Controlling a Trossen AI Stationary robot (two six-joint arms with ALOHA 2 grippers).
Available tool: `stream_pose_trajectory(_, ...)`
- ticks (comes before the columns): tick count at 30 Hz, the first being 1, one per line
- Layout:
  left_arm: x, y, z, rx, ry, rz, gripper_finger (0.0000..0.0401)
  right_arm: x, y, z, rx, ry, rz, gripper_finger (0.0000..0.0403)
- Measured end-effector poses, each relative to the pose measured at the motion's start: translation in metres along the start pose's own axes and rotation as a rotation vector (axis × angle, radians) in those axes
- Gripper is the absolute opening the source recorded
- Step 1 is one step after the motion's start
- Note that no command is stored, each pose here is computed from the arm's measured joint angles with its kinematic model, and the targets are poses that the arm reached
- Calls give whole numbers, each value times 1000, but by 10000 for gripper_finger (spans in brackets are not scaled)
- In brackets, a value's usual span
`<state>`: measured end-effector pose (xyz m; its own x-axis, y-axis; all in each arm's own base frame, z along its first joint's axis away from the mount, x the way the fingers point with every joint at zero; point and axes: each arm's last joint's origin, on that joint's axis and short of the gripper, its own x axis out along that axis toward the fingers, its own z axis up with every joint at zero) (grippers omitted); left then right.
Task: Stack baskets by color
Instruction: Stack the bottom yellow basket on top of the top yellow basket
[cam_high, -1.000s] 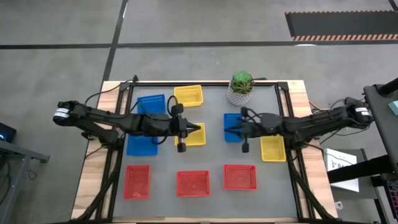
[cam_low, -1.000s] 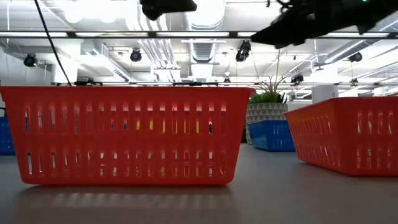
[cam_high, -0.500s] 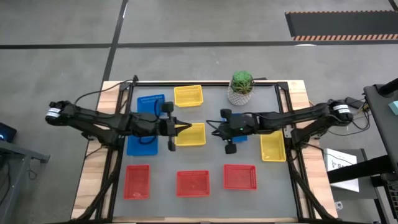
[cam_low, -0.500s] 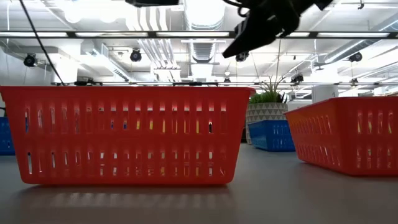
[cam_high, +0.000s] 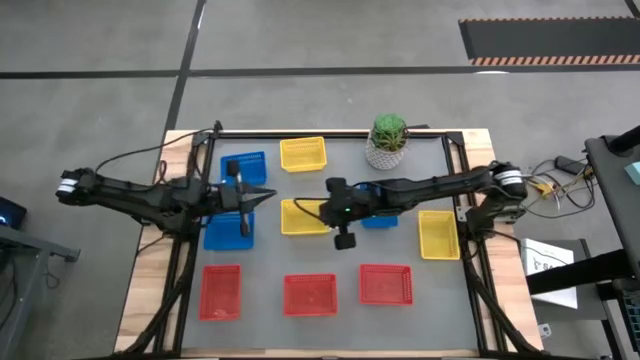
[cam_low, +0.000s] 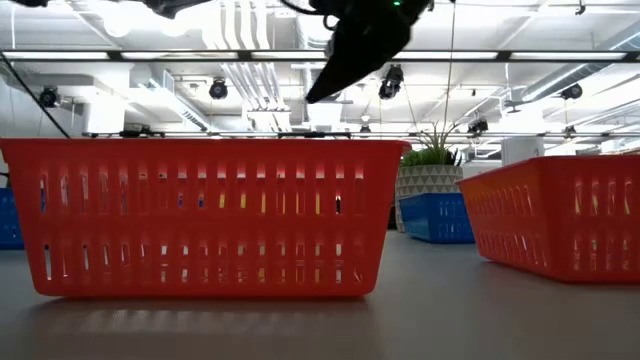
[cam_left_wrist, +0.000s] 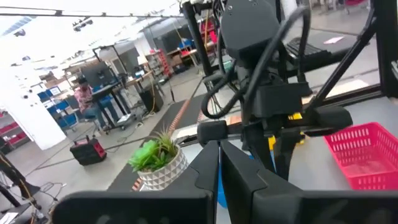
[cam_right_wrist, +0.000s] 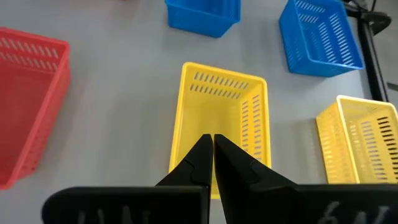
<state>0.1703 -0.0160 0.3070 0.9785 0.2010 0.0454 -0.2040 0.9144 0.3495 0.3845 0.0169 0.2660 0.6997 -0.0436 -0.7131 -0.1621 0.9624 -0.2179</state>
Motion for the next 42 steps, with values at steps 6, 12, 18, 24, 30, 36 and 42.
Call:
stream_pose_trajectory(6, -22, 3, -14, -15, -33, 13, 0, 19, -1, 13, 31, 39, 15, 12)
stream_pose_trajectory(12, -32, 8, -12, -33, -77, 30, 0, 34, -2, 17, 113, 135, 31, 69)
stream_pose_trajectory(18, -30, 7, -13, -27, -65, 25, 0, 58, 2, 20, 122, 211, 39, 144)
stream_pose_trajectory(24, -29, 6, -14, -17, -58, 22, 0, 81, 6, 13, 115, 313, 61, 176)
stream_pose_trajectory(30, -30, 7, -13, -19, -65, 25, 0, 106, 11, -3, 100, 388, 76, 175)
stream_pose_trajectory(36, -29, 6, -13, -18, -62, 24, 0, 117, 11, -10, 67, 416, 85, 128)
stream_pose_trajectory(42, -29, 6, -13, -17, -62, 24, 0, 117, 9, -10, 53, 412, 85, 26)
